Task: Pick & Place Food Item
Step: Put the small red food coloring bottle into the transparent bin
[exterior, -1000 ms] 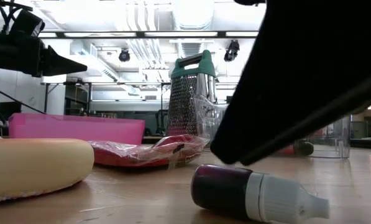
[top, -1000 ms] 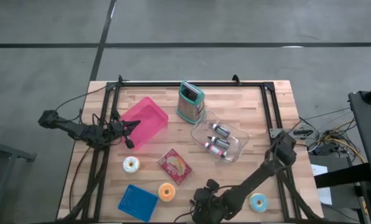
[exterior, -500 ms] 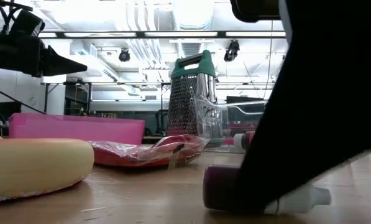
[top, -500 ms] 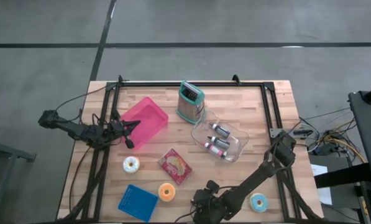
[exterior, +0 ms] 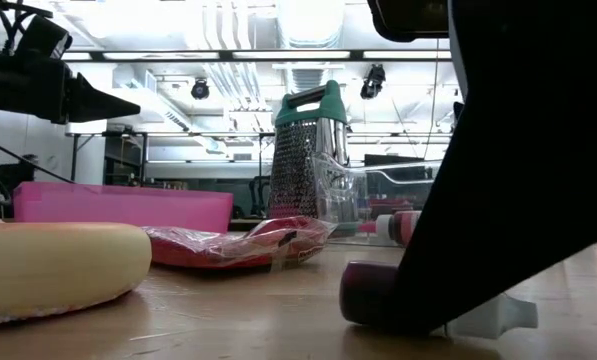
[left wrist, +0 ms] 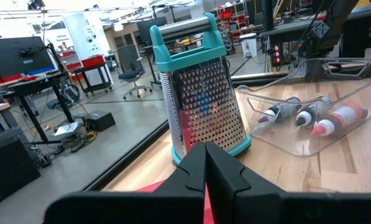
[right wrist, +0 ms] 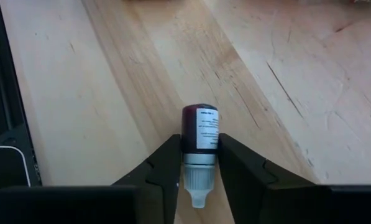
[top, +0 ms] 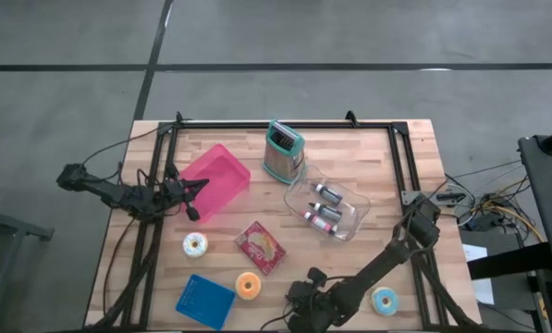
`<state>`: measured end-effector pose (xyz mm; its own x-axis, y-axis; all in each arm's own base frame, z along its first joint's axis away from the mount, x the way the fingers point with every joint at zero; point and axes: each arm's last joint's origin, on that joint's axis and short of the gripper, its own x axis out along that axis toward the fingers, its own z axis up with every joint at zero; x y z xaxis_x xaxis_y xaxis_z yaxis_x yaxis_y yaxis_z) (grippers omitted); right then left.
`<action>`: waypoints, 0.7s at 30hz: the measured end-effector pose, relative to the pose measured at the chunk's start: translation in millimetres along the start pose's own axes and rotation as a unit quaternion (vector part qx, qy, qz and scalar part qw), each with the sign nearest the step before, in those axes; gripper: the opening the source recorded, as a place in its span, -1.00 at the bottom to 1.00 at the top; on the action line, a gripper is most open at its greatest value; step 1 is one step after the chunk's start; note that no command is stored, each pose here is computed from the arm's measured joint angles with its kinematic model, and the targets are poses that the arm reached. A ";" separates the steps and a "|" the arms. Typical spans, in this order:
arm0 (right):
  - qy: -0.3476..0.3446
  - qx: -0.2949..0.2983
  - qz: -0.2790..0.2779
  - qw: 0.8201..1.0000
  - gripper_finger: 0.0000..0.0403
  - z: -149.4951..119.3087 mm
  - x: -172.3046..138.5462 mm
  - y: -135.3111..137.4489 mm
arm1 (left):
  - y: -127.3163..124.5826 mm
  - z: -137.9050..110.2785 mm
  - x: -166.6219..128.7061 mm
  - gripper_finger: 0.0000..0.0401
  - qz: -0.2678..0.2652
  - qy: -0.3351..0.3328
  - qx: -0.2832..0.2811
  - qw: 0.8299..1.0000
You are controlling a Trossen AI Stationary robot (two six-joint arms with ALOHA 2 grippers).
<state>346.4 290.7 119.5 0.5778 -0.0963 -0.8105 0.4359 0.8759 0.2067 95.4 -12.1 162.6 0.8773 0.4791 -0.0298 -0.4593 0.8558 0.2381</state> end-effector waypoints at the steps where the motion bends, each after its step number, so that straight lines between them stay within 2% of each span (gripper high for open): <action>1: 0.000 0.000 0.000 1.000 -0.54 0.0 0.0 0.0 | 0.0 0.1 0.0 -0.97 0.000 0.000 0.000 1.000; 6: 0.001 0.000 0.002 1.000 -0.64 -0.1 -0.1 0.3 | 0.0 0.0 0.0 -0.97 0.000 0.000 0.000 1.000; 16: 0.001 0.000 0.000 1.000 -0.62 0.4 -1.2 0.0 | 0.0 0.0 0.0 -0.97 0.000 0.000 0.000 1.000; 21: -0.026 -0.015 -0.042 0.999 -0.61 6.0 -11.0 -3.7 | 0.0 0.0 0.0 -0.97 0.000 0.000 0.000 1.000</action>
<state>342.6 285.6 130.9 0.5746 -0.1939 -0.7951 0.4641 0.8774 0.1214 95.4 -12.1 162.5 0.8772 0.4791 -0.0301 -0.4592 0.8557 0.2383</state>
